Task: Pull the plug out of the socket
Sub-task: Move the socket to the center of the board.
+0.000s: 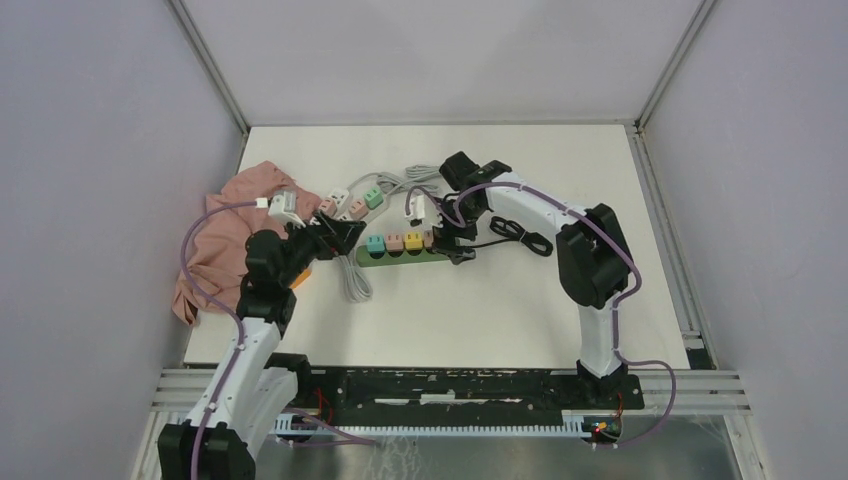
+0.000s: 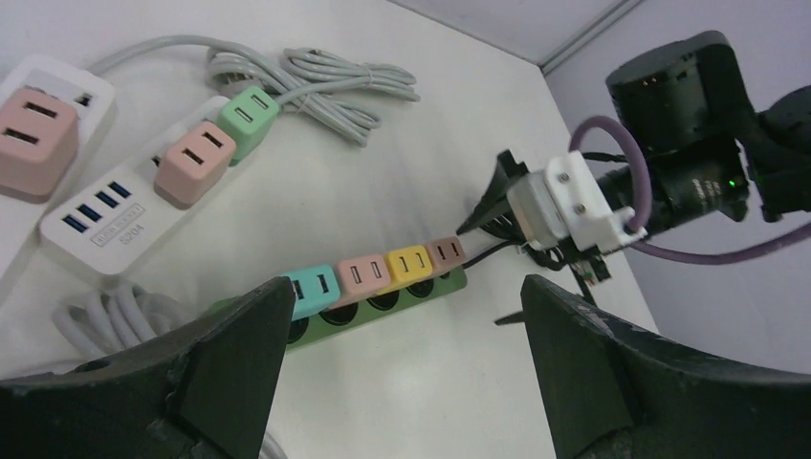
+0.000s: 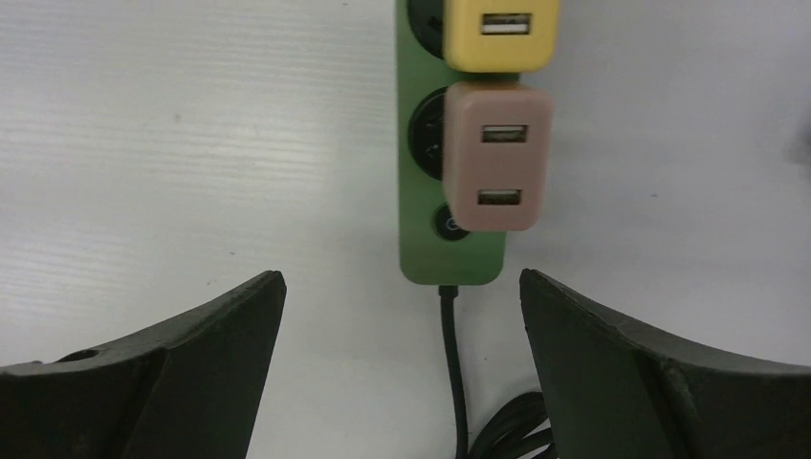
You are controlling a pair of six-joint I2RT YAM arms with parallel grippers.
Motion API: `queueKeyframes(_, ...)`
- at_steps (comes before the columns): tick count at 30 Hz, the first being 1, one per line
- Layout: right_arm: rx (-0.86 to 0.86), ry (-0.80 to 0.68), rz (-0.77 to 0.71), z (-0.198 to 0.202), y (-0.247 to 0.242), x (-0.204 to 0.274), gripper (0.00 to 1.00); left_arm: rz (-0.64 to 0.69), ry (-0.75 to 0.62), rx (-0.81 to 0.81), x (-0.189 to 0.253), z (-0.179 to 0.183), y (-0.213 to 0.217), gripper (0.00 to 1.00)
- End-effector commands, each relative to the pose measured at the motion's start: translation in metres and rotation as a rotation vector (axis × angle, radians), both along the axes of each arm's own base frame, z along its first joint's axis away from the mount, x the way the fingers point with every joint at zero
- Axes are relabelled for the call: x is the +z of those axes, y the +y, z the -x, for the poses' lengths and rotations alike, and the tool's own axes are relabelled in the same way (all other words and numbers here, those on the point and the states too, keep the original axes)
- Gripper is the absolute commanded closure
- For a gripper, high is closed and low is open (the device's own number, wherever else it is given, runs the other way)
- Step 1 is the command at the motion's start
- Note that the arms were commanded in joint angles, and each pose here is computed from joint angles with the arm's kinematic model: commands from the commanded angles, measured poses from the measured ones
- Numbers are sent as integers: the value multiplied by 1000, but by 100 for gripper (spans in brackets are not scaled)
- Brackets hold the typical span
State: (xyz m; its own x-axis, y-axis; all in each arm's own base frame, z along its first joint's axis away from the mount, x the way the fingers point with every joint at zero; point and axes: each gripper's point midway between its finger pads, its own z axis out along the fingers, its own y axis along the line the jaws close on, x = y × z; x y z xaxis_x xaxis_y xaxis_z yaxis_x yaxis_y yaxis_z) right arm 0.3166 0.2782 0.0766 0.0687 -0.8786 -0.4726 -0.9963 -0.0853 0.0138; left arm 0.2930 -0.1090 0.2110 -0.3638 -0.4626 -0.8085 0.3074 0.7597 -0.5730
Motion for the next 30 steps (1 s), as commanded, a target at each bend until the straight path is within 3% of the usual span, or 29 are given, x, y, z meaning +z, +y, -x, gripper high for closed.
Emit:
queueKeyframes(1, -110, -101, -40, -40, 19, 6, 1, 149, -86, -72, 25, 9, -15, 5)
queueKeyframes(7, -169, -105, -40, -53, 26, -20, 2, 194, -52, -138, 17, 21, -25, 7)
queueKeyframes(17, -103, -13, -24, -34, 31, -44, 18, 203, -7, -175, -2, 28, -31, 7)
queueKeyframes(23, -52, -16, -11, -27, 23, -45, 37, 290, -113, -276, 21, 42, -43, 9)
queueKeyframes(30, 17, -8, -22, -7, -1, -34, 62, 300, -193, -323, 38, 57, -50, 10)
